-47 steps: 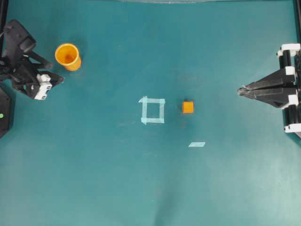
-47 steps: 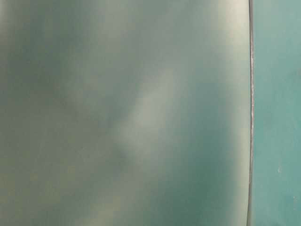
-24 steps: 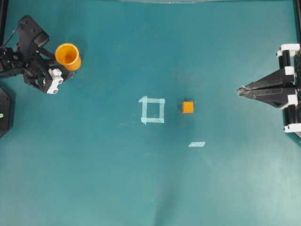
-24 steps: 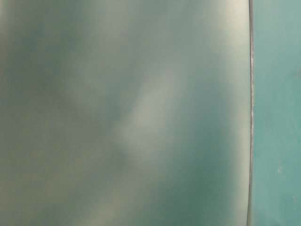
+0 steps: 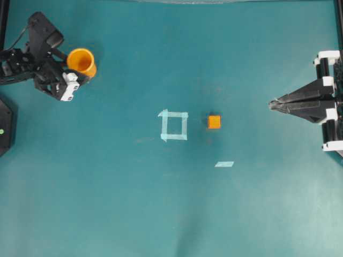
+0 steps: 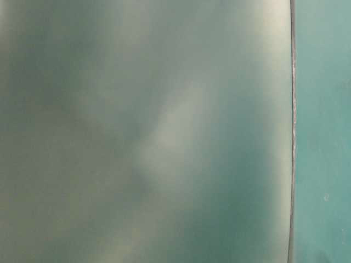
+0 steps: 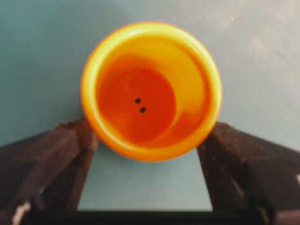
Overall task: Lift the orange cup with left arm.
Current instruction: 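Lower the open left gripper around the orange cup's rim, then close the left gripper on the orange cup's wall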
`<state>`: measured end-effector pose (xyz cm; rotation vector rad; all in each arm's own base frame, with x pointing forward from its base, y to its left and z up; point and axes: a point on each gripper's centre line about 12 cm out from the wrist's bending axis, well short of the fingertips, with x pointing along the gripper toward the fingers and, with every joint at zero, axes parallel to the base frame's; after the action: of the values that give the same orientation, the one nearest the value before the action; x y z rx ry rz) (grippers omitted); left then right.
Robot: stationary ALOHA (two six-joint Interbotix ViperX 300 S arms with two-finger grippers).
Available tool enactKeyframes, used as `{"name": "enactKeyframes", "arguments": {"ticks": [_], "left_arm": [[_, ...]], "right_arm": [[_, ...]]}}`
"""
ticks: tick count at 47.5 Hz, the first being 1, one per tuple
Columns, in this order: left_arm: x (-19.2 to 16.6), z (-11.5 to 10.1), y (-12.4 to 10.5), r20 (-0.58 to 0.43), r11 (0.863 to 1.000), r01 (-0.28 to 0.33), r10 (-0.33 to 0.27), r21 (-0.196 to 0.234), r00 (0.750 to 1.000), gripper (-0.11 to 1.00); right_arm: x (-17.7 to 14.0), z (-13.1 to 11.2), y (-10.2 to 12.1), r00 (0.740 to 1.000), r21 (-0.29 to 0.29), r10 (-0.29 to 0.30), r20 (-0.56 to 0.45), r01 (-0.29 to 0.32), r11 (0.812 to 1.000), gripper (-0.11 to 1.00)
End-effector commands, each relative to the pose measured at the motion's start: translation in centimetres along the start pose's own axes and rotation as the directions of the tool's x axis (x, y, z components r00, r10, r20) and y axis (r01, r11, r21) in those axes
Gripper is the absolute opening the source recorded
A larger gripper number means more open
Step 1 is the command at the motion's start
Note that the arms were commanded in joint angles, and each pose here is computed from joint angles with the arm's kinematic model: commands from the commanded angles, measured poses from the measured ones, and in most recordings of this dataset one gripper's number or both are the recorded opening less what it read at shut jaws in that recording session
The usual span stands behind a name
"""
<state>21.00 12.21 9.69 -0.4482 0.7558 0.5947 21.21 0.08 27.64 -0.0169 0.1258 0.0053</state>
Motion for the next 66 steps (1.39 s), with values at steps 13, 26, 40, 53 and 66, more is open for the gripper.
{"name": "enactKeyframes", "arguments": {"ticks": [13,26,40,53,66], "left_arm": [[1.3,2.2,-0.4,0.058,0.999,0.010,-0.013,0.044,0.998,0.74],[1.6,1.9,-1.0,0.075,0.994,0.027,-0.035,0.110,0.997,0.74],[1.6,1.8,-1.6,0.078,0.991,0.041,-0.052,0.129,0.996,0.74],[1.7,1.9,-1.7,0.079,0.992,0.045,-0.054,0.115,0.995,0.82],[2.2,2.9,-2.0,0.089,0.992,0.047,-0.058,0.115,0.994,0.84]], "right_arm": [[0.1,0.8,0.1,1.000,0.001,0.006,0.022,-0.006,1.000,0.00],[0.1,0.7,0.3,1.000,0.000,0.012,0.019,-0.012,1.000,0.00],[0.1,0.7,0.3,1.000,0.000,0.015,0.020,-0.015,1.000,0.00],[0.1,0.8,0.5,0.999,-0.002,0.026,0.020,-0.026,1.000,0.00],[0.1,0.6,0.7,0.999,-0.003,0.032,0.016,-0.032,0.999,0.00]]}}
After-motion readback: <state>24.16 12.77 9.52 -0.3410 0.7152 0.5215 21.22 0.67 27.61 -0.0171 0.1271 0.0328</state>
